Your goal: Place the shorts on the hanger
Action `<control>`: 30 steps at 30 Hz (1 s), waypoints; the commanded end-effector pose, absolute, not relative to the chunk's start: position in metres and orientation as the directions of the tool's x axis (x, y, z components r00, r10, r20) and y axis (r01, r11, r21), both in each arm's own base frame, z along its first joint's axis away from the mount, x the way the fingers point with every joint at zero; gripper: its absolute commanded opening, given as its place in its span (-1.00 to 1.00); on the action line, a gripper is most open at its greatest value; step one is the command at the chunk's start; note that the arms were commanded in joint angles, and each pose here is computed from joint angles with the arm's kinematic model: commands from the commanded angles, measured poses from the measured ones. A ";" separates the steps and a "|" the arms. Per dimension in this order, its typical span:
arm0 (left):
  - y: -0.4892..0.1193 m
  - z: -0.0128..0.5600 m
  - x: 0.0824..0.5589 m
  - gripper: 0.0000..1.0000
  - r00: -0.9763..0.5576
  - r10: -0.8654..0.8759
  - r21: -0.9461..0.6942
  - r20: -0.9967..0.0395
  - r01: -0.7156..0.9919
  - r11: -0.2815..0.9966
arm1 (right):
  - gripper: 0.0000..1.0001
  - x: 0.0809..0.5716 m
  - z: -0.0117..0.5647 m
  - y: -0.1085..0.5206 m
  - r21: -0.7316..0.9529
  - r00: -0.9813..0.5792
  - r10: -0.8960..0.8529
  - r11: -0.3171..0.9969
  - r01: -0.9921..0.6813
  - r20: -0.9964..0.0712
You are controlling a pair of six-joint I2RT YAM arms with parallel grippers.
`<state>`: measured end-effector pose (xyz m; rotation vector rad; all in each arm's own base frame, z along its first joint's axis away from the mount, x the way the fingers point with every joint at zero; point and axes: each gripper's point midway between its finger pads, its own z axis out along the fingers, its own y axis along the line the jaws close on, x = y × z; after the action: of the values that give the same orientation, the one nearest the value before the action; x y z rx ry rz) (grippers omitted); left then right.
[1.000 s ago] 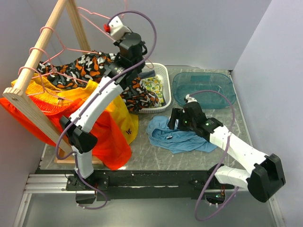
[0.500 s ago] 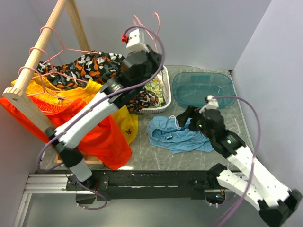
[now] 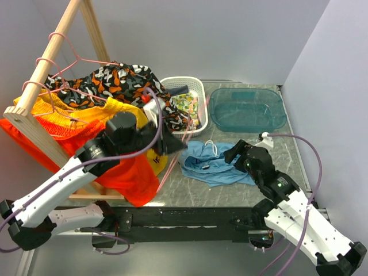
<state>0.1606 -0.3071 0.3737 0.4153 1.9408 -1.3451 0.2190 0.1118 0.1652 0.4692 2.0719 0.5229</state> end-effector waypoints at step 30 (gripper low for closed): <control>-0.347 0.267 0.090 -0.98 -0.802 0.186 -0.794 -0.568 0.593 0.135 | -0.24 0.236 0.098 0.051 0.422 -0.365 0.659 0.724 0.545 -0.658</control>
<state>0.0817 -0.3312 0.2534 0.7608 2.1964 -1.6582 0.2239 0.0476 0.0911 0.9071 2.1094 0.1114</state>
